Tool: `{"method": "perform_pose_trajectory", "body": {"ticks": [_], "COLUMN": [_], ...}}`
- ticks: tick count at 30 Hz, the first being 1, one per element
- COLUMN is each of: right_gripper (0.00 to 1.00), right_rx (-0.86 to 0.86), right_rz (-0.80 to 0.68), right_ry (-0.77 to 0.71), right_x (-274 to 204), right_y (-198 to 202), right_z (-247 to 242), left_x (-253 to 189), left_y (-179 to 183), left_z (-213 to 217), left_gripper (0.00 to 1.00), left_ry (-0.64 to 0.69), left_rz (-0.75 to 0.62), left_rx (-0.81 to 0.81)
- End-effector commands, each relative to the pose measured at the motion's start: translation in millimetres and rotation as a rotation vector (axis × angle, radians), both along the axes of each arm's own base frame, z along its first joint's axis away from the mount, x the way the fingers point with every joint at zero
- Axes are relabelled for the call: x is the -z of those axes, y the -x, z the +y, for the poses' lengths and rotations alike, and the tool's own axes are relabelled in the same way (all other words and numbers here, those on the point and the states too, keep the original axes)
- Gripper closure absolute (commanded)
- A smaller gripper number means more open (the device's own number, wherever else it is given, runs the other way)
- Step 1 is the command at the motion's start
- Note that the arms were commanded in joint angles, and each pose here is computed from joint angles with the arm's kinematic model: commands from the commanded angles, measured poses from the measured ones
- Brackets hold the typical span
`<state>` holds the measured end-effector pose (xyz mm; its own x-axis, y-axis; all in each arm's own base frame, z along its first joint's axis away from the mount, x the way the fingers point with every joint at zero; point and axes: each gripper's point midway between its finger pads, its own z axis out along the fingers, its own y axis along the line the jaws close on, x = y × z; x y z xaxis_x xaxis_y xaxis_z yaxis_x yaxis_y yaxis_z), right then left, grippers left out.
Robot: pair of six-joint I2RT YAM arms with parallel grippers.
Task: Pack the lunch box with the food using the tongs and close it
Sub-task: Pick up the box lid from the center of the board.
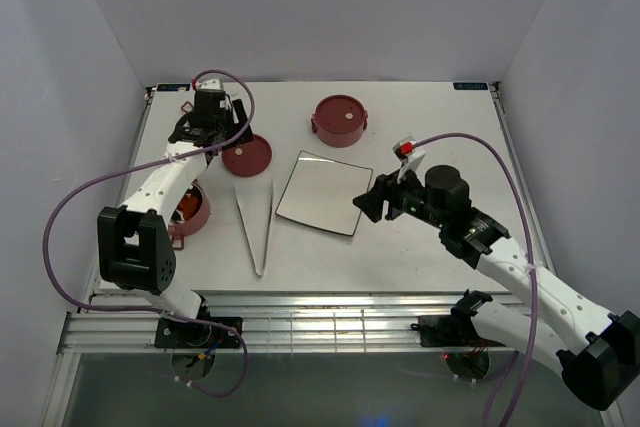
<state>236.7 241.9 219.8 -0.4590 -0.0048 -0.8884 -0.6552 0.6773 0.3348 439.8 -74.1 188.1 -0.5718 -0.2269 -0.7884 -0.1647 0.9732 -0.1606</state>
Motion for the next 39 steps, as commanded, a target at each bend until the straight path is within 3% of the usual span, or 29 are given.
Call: {"method": "perform_pose_trajectory", "body": {"ticks": [1,9,19,39], "right_gripper": [0.34,0.32,0.32,0.32], "right_rx": [-0.001,0.069,0.079,0.097], "right_rz": [-0.102,-0.212,-0.212,-0.215], "right_ry": [-0.132,-0.258,-0.244,-0.224], "right_x": [-31,-45,-45,-44], "right_y": [11,21,19,16], "right_z": [2,-19,-20,-22], "left_x": [7,57,110,150], "left_y": [0,-4,-15,-23], "left_z": [17,51,45,52], "left_gripper": [0.08,0.12,0.19,0.32], "left_ry": [0.075,0.114,0.150,0.118], "left_rz": [0.043,0.170,0.256,0.328], "left_rx": [0.008,-0.074,-0.080,-0.113]}}
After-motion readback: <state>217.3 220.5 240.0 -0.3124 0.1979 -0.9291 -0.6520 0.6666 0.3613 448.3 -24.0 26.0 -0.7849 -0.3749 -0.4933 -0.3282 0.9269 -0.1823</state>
